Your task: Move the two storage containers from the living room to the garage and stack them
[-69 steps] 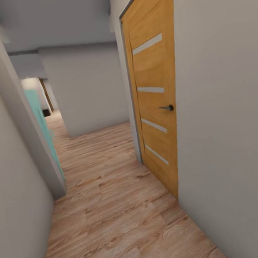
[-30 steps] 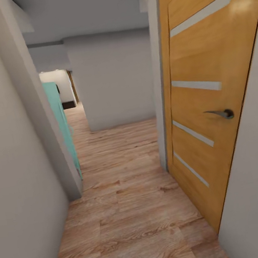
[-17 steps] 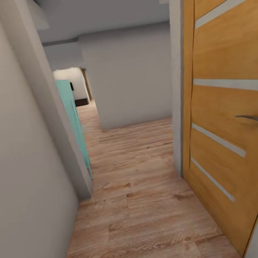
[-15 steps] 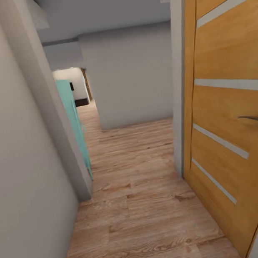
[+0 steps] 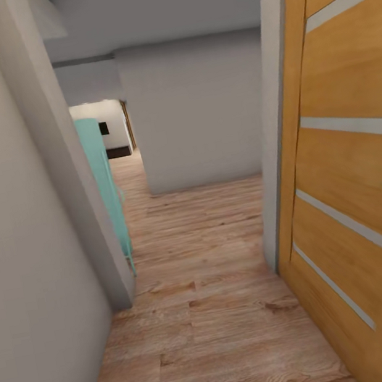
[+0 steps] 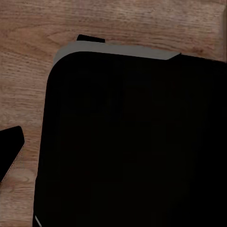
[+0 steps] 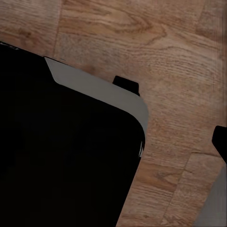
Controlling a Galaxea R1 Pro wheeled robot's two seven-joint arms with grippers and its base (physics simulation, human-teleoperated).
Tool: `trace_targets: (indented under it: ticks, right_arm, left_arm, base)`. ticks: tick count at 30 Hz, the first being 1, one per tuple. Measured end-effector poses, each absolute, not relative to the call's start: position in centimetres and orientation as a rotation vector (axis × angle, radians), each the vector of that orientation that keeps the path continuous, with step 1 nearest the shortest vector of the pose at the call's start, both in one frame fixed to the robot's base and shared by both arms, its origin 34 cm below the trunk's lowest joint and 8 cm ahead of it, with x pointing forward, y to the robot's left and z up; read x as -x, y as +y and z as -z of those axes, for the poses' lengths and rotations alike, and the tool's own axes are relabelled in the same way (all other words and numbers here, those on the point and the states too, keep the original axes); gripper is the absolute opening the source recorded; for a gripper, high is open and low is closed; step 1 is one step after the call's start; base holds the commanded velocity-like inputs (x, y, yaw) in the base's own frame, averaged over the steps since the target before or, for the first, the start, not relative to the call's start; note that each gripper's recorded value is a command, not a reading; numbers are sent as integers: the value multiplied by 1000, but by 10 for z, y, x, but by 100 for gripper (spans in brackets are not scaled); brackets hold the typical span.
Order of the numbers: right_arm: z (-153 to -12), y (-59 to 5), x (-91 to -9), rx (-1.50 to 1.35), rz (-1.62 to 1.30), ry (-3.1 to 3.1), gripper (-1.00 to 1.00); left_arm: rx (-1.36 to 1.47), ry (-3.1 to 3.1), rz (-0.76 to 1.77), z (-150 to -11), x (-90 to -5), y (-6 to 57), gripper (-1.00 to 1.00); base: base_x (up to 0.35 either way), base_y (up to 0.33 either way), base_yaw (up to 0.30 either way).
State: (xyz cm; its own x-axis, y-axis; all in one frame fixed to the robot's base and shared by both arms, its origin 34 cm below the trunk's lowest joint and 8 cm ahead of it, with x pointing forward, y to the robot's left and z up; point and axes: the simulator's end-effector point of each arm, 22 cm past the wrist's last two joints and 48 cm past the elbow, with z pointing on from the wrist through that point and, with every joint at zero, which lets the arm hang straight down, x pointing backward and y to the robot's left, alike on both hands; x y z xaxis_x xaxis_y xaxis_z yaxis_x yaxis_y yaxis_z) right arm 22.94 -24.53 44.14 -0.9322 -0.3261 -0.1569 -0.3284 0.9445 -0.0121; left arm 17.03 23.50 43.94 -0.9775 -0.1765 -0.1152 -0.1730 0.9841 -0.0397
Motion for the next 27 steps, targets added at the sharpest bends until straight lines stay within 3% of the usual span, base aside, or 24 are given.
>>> trace_targets:
  ticks: [27]
  right_arm:
    - [-441, -245, -230, 498, -22, 2941, 100]
  left_arm:
    - [268, 3011, 45, -439, -170, 235, 100]
  base:
    - [321, 0, 0]
